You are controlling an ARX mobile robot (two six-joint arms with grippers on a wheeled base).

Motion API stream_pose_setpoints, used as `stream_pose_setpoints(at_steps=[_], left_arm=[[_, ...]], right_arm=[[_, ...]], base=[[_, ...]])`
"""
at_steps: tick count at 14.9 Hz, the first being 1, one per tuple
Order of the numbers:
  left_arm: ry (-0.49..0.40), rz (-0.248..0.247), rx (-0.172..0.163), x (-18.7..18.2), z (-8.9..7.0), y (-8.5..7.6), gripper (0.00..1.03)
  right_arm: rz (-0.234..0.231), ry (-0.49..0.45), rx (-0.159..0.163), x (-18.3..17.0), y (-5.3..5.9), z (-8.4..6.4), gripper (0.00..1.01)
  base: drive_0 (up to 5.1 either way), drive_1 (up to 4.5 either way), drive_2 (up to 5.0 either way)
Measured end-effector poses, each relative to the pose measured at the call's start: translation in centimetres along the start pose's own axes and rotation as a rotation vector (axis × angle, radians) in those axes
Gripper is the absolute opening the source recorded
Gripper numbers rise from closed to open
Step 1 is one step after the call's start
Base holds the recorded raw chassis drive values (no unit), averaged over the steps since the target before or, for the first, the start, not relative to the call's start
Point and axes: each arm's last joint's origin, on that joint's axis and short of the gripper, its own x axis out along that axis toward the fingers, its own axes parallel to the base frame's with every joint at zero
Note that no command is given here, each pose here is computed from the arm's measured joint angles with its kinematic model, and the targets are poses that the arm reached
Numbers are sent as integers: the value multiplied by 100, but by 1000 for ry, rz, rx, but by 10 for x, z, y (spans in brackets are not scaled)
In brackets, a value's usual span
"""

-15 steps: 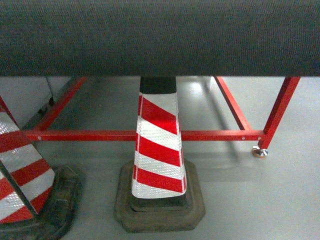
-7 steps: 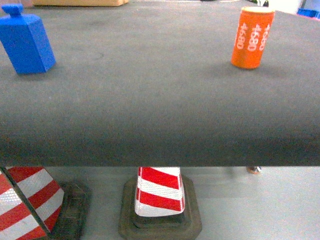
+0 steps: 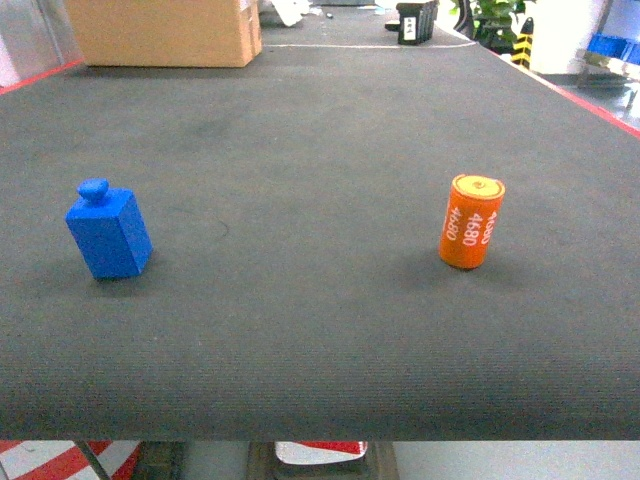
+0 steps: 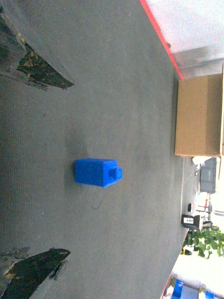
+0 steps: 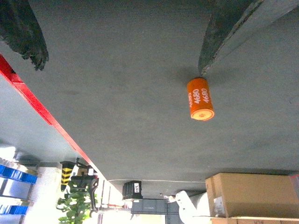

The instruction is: Sort blue parts and orange caps into right shelf containers

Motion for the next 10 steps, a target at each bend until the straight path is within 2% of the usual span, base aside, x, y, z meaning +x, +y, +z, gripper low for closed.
stream_pose_setpoints(at_steps=[10], left_arm=[[0, 0, 0, 0, 0, 0, 98]], right_arm=[[0, 2, 0, 0, 0, 0, 98]], base=[[0, 0, 0]])
